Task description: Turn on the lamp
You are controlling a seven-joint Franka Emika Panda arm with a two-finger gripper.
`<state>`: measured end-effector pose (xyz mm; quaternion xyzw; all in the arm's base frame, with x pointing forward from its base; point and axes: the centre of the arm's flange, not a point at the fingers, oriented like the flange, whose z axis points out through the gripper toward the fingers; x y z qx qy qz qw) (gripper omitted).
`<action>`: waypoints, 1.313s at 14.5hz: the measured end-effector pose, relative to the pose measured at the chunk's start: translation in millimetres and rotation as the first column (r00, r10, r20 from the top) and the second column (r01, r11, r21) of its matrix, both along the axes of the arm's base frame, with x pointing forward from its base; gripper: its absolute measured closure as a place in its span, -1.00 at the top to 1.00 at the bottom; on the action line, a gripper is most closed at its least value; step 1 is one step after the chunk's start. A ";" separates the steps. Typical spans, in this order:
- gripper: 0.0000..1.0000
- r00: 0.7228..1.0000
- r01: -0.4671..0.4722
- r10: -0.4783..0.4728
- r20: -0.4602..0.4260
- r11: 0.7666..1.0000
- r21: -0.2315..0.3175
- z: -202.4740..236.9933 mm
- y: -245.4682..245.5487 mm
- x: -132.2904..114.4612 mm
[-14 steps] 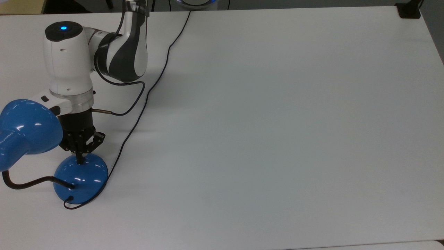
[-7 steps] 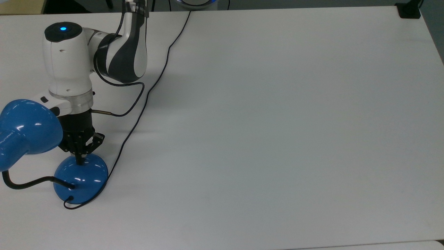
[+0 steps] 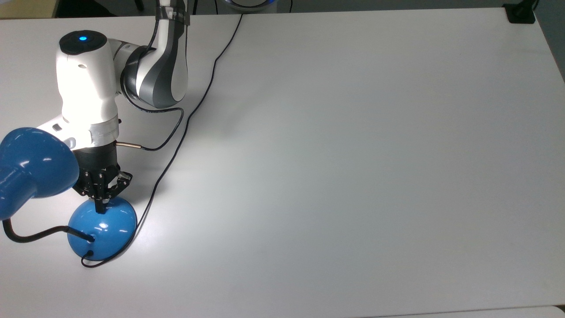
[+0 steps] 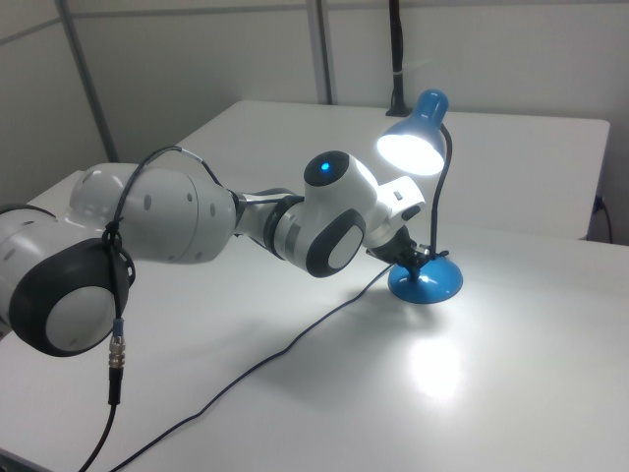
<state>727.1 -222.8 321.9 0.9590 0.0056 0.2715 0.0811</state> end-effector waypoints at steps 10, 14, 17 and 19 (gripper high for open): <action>-0.98 0.995 0.034 -0.035 0.091 0.999 0.016 40.3 -4.4 1.4; -0.98 0.987 0.148 -0.156 0.042 0.976 0.160 99.3 20.8 -21.9; -0.98 0.964 0.251 -0.216 -0.157 0.934 0.255 166.1 74.0 -55.3; -0.96 0.933 0.280 -0.199 -0.300 0.925 0.257 196.3 105.5 -81.5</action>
